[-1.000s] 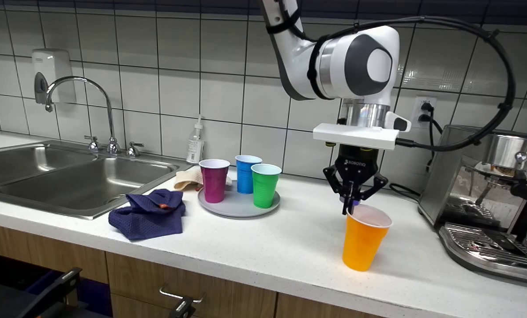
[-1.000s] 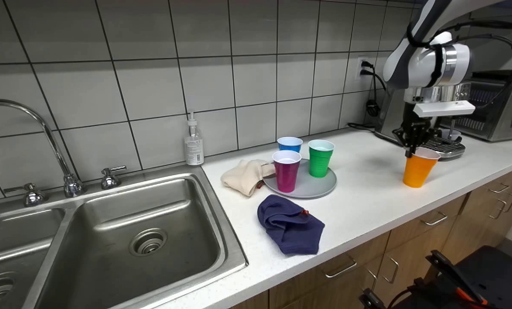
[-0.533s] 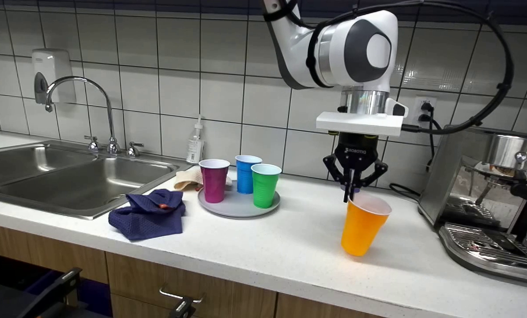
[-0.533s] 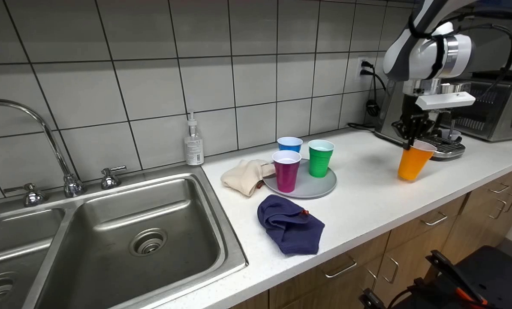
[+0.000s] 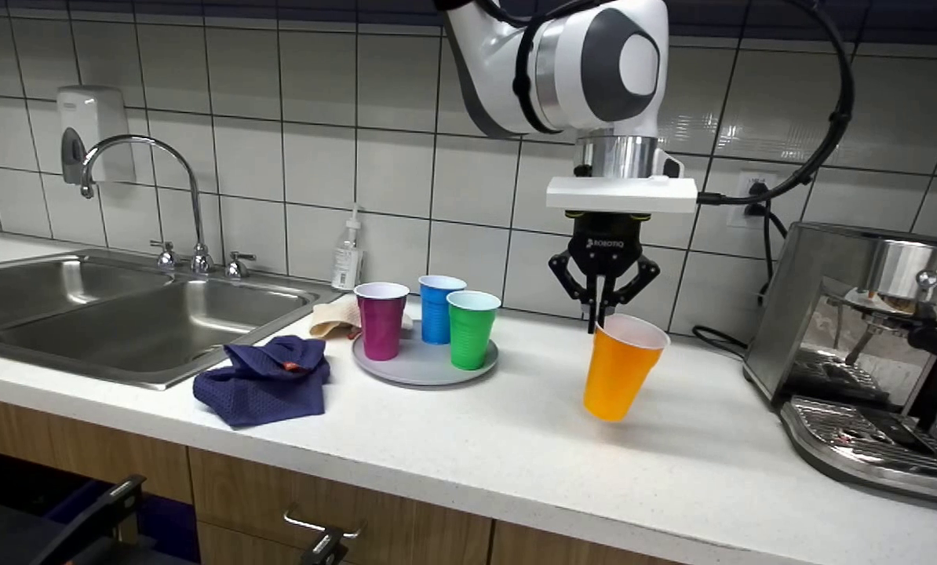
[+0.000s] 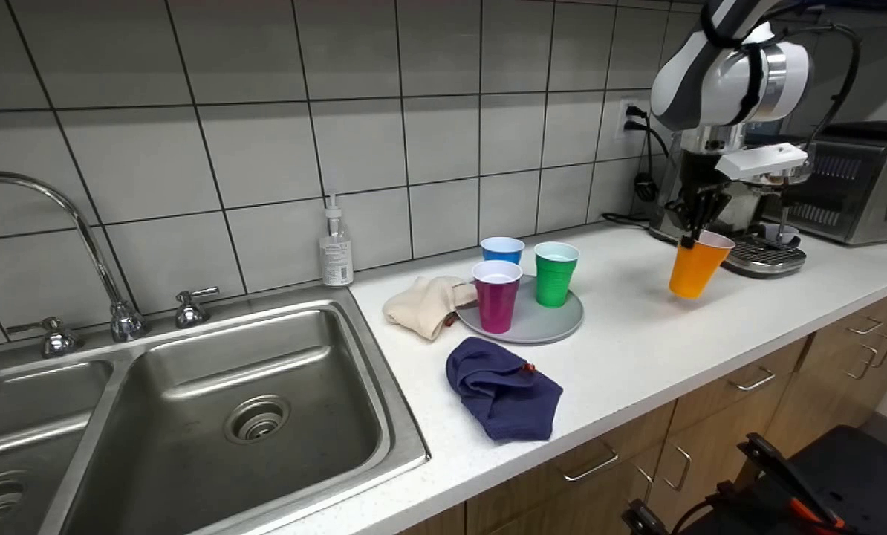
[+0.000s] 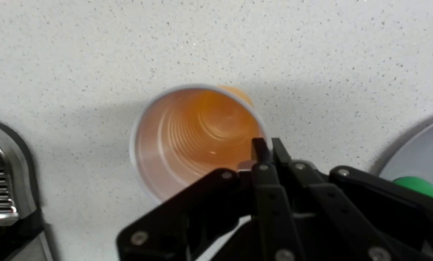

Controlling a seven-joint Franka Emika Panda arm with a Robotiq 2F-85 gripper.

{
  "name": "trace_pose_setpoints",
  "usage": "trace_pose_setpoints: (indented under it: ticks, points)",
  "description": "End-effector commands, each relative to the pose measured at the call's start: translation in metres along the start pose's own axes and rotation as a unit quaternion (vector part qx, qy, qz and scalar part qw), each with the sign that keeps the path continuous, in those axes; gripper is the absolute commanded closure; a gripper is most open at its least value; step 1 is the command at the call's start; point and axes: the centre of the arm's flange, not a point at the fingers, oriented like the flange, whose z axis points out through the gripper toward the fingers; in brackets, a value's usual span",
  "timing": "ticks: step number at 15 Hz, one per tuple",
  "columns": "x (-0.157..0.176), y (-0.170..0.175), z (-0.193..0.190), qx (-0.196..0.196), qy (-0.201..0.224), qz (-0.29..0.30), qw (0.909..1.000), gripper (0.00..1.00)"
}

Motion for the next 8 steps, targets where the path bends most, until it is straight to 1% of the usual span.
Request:
trace_pose_setpoints:
  ticks: [1,8]
  points:
    - [-0.017,-0.025,-0.013,-0.004,0.015,-0.052,0.9985,0.99]
    - [-0.034,-0.069,-0.024,0.007,0.028,-0.113,0.9931,0.99]
